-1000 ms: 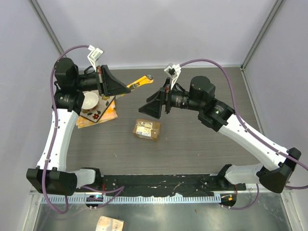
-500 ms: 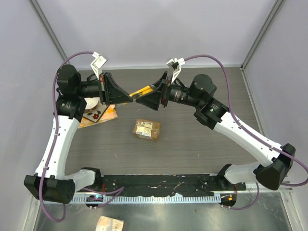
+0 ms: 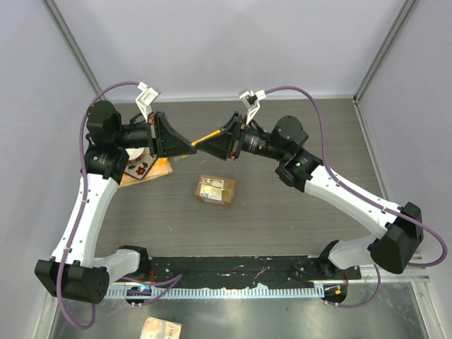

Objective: Unpack the express box

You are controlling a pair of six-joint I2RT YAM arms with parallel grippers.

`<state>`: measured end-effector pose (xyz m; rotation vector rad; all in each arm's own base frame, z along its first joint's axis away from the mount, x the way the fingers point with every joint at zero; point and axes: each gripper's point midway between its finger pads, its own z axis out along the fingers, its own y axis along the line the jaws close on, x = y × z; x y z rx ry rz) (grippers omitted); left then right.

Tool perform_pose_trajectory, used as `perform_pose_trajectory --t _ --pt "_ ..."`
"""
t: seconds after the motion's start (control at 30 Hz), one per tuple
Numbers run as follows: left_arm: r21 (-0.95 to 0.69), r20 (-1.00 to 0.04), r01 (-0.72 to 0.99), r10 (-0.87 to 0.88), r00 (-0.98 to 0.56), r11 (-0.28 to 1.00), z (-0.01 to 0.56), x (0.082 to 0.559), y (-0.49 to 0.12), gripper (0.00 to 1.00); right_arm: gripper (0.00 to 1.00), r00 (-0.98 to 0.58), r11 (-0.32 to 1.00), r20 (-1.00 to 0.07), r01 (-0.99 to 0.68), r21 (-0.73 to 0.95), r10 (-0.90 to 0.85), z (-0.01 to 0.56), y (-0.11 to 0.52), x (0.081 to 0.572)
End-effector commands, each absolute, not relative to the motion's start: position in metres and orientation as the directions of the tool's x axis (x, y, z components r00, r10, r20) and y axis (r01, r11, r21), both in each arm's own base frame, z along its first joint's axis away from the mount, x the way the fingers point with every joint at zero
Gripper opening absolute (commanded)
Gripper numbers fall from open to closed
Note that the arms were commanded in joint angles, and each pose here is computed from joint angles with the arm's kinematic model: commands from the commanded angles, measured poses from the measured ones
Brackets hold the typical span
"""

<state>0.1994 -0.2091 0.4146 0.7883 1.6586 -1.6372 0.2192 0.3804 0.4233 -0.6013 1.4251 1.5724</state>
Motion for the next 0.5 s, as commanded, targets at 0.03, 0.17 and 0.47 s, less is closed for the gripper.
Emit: perform_pose_trajectory --t 0.03,0.17,0.47 --pt "-0.559 -0.828 0.829 -0.037 -0.559 0.012 0.420 0.178 -0.210 0.00 0.32 -0.426 0.069 -0.807 -0.867 0.493 0.410 0.444 0.367 0.220" --pt "-0.566 -0.824 0.824 -0.042 -0.565 0.017 0.419 0.177 -0.210 0.00 0.19 -0.442 0.057 -0.801 -0.862 0.504 0.404 0.438 0.368 0.219" --pt "-0.610 -0.792 0.790 0.036 -0.609 -0.059 0.410 0.166 -0.209 0.29 0.01 -0.411 0.131 -0.826 -0.862 0.490 0.385 0.430 0.356 0.216"
